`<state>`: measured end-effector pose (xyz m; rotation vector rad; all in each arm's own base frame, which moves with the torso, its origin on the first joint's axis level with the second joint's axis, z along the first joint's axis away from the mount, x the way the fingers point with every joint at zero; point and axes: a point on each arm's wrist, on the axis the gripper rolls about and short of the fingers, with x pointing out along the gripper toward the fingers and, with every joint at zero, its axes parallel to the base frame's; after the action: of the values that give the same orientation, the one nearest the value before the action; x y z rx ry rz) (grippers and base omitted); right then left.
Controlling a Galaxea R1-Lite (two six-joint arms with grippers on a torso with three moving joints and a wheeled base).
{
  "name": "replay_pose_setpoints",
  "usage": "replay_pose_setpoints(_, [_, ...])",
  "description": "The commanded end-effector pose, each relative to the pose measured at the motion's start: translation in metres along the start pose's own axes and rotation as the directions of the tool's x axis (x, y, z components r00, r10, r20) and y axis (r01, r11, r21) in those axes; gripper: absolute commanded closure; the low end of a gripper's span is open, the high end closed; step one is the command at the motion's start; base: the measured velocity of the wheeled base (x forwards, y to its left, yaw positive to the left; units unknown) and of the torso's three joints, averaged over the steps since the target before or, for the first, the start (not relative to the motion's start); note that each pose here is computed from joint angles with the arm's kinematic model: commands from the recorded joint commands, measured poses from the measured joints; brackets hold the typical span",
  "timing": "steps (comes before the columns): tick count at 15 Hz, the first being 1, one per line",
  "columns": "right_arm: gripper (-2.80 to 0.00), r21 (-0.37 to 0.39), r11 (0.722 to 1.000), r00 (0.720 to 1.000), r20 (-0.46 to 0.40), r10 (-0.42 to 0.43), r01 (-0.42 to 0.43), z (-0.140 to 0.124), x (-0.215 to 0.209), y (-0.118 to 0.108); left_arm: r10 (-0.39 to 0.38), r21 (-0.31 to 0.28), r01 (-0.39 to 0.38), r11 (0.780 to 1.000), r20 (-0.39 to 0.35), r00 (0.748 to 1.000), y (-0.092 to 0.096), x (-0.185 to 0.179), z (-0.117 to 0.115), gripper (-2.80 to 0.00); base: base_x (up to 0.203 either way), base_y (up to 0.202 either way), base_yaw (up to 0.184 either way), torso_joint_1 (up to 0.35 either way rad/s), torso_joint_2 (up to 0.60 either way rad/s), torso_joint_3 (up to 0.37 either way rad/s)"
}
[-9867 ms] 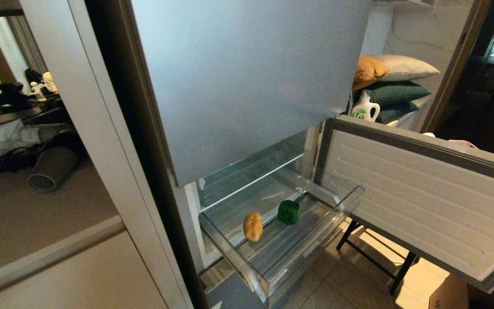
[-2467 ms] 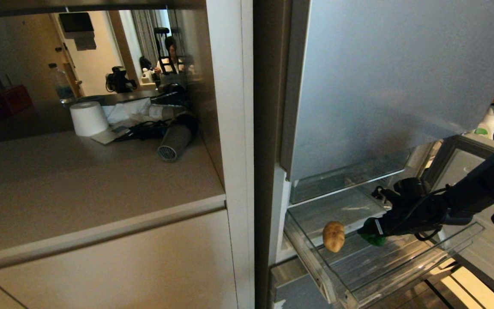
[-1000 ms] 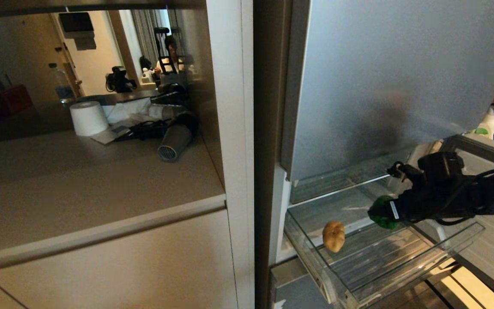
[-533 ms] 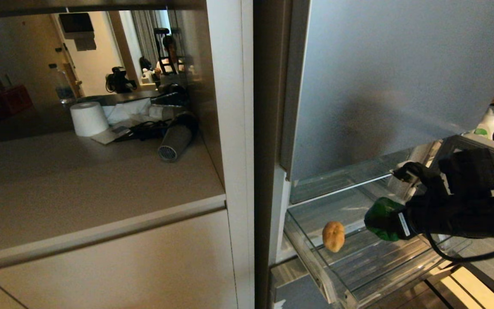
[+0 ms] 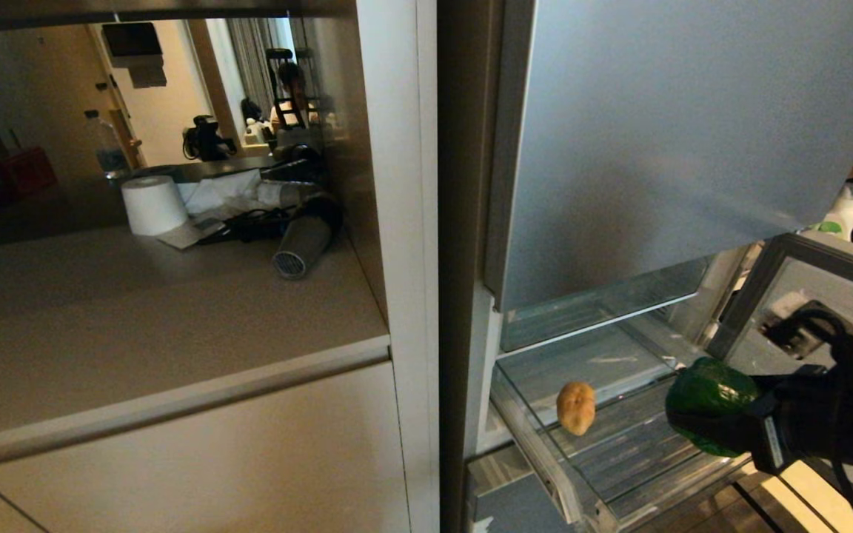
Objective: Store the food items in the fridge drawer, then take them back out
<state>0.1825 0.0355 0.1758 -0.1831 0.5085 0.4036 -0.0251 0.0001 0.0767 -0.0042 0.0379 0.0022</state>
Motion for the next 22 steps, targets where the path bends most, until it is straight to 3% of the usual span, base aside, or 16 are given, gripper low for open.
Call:
replay_pose_setpoints(1, [0.0, -0.024, 1.0, 0.993, 0.117, -0.002, 0.005, -0.006, -0.038, 0.009, 0.001, 0.0, -0.001, 1.0, 0.001, 1.0, 0.0, 0.0, 0.0, 0.0, 0.0, 0.0, 0.0, 0.0, 0.0, 0.0])
replay_pose_setpoints(5, [0.0, -0.015, 0.99, 0.973, 0.184, 0.138, -0.137, -0.036, -0.066, 0.024, 0.001, 0.0, -0.001, 1.0, 0.001, 1.0, 0.0, 0.0, 0.0, 0.0, 0.0, 0.0, 0.0, 0.0, 0.0, 0.0])
replay_pose_setpoints(14, [0.0, -0.025, 0.991, 0.969, 0.206, 0.135, -0.133, -0.055, -0.078, 0.03, 0.001, 0.0, -0.001, 1.0, 0.0, 1.0, 0.0, 0.0, 0.0, 0.0, 0.0, -0.001, 0.007, 0.0, 0.0, 0.0])
replay_pose_setpoints(22, [0.0, -0.041, 0.985, 0.966, 0.189, 0.175, -0.17, -0.064, -0.077, 0.033, 0.001, 0.0, -0.001, 1.0, 0.0, 1.0, 0.0, 0.0, 0.0, 0.0, 0.001, -0.007, 0.167, 0.005, 0.0, 0.002])
